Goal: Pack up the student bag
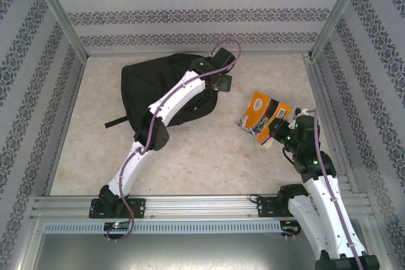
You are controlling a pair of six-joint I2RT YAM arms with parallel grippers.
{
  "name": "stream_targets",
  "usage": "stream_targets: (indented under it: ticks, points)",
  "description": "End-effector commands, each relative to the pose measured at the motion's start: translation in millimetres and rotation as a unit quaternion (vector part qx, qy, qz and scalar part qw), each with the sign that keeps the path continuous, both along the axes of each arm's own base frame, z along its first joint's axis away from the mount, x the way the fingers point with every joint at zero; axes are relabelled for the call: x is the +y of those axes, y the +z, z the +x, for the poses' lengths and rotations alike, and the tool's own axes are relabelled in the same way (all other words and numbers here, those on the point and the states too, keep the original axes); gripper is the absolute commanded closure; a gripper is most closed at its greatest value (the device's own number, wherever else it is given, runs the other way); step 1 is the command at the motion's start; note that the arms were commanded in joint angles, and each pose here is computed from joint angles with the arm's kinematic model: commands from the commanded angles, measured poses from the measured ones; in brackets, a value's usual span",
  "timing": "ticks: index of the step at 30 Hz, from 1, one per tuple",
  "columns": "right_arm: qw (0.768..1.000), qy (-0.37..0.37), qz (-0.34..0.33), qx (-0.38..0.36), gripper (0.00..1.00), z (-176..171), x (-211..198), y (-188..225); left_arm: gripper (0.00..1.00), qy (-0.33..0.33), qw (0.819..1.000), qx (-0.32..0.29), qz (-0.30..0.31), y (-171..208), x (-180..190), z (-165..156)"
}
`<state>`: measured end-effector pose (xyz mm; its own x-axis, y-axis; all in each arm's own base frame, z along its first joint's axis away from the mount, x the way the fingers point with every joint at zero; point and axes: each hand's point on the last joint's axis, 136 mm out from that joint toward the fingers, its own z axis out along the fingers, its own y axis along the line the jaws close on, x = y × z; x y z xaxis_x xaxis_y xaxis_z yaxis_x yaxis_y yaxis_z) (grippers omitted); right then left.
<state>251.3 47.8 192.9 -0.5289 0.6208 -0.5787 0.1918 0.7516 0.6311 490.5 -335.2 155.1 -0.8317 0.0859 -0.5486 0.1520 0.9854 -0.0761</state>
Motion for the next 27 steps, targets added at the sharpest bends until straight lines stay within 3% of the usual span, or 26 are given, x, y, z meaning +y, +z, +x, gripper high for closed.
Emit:
stream_targets:
  ticks: [1,6,10,15,20,27]
  points:
    - [0.999,0.0,0.014,-0.043,1.0,9,1,22,0.44,-0.006,0.998,0.017,0.058,-26,15,-1]
    - [0.999,0.001,0.015,-0.039,1.0,7,2,18,0.82,-0.042,0.995,0.026,0.088,-31,10,-20]
    - [0.999,-0.001,0.014,-0.035,1.0,5,1,13,1.0,-0.074,0.992,0.033,0.095,-22,5,-46]
    - [0.999,-0.003,0.019,-0.031,1.0,4,1,7,1.0,-0.117,0.989,0.052,0.08,-11,7,-105]
    - [0.999,0.0,0.028,-0.026,1.0,5,4,1,1.0,-0.112,0.99,0.062,0.06,-3,48,-162]
    - [0.995,0.051,0.07,-0.05,1.0,10,25,15,1.0,-0.09,0.996,-0.008,0.027,44,79,-177]
